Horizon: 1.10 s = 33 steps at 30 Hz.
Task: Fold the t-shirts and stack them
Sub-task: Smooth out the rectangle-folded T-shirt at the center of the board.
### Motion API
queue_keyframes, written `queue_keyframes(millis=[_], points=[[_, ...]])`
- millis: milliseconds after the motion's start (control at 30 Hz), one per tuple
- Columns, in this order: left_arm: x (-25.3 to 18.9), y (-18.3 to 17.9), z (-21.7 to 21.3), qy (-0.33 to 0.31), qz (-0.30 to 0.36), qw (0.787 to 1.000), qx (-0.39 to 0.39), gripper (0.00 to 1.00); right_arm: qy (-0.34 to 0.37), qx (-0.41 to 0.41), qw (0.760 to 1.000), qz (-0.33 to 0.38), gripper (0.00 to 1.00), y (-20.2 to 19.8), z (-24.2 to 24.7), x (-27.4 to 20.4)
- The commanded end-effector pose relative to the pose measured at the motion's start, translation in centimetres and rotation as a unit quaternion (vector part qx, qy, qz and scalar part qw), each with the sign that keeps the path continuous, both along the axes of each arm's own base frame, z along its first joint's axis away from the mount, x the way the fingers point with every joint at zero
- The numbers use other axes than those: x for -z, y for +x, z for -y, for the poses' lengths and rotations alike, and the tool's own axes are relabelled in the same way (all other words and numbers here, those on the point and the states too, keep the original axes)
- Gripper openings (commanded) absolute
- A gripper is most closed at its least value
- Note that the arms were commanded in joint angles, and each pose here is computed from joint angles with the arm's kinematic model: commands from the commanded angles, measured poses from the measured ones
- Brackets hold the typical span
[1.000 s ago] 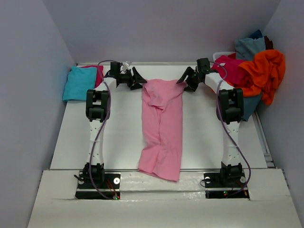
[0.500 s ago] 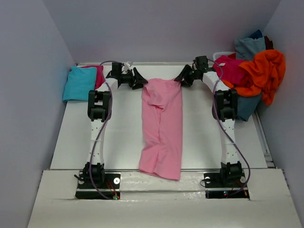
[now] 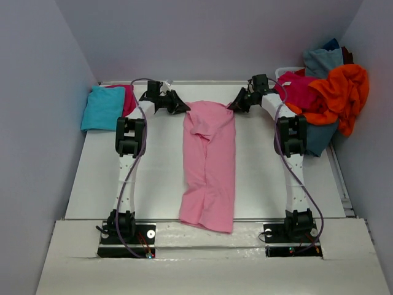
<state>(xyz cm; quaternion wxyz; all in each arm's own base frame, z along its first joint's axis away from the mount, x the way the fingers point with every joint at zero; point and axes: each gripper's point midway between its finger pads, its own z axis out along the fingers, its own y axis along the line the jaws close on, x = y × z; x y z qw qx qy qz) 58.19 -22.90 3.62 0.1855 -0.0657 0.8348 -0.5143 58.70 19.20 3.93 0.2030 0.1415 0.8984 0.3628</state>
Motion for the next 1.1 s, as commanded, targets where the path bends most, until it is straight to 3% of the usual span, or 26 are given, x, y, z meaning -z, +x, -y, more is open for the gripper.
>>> queue_keyframes(millis=[0, 633, 1067], points=[[-1.6, 2.2, -0.6, 0.044, 0.057, 0.997, -0.025, 0.15, -0.019, -0.01, 0.999, 0.033, 0.18, 0.8, 0.5, -1.2], [-6.5, 5.5, -1.3, 0.074, 0.172, 0.981, -0.043, 0.13, -0.065, 0.012, 0.98, 0.188, 0.21, 5.8, 1.8, -9.4], [-8.9, 7.5, -1.8, 0.079, 0.212, 0.971, -0.079, 0.17, -0.075, 0.01, 0.978, 0.196, 0.26, 6.5, 2.0, -8.6]])
